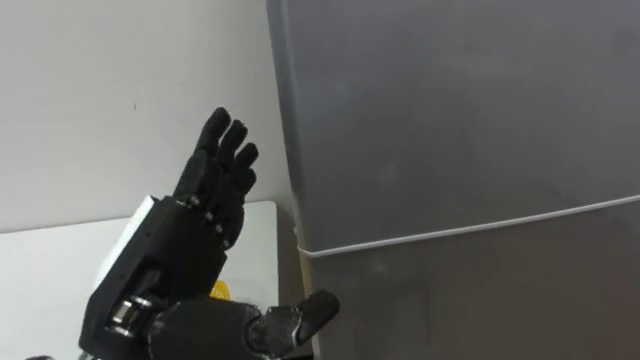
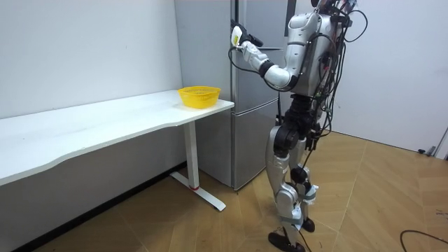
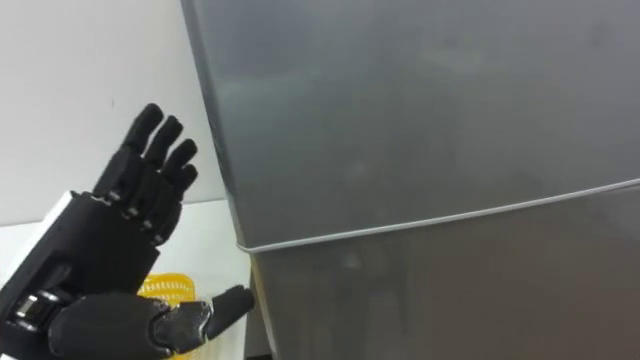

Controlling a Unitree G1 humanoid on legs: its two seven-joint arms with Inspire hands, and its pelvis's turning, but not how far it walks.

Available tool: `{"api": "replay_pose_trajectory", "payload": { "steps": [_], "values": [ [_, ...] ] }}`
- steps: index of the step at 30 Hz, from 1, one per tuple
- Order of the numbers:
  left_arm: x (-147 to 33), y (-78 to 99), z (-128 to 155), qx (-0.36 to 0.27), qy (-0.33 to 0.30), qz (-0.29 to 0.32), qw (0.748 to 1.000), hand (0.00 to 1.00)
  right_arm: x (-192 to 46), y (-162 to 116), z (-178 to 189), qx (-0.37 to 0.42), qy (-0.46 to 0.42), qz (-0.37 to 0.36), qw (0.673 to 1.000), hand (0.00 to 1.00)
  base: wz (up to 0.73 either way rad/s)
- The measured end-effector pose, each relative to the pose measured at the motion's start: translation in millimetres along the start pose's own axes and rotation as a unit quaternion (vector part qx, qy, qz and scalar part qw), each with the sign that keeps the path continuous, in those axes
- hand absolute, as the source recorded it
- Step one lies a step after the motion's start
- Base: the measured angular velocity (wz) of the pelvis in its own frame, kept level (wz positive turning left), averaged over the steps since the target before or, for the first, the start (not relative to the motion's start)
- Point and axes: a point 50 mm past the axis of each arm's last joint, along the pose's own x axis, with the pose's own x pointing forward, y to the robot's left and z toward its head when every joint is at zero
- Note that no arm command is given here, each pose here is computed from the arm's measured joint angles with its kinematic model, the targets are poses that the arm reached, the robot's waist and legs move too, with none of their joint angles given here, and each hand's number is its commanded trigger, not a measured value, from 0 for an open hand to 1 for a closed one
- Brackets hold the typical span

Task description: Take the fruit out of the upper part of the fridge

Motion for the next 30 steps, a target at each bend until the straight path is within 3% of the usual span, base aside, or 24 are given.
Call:
{"api": "replay_pose_trajectory", "payload": {
  "steps": [14, 29, 30],
  "values": [
    [3.6, -11.7, -10, -0.022, 0.031, -0.084, 0.996, 0.0, 0, -3, 0, -0.018, 0.0, -0.003, 1.0, 0.0, 0.0],
    [2.8, -10.6, -9, -0.021, 0.035, -0.096, 0.995, 0.0, 0, -5, 4, -0.026, -0.005, -0.01, 1.0, 0.0, 0.01],
    [2.8, -10.7, -9, -0.021, 0.035, -0.096, 0.995, 0.05, 0, -5, 3, -0.026, -0.005, -0.01, 1.0, 0.0, 0.0]
  ]
}}
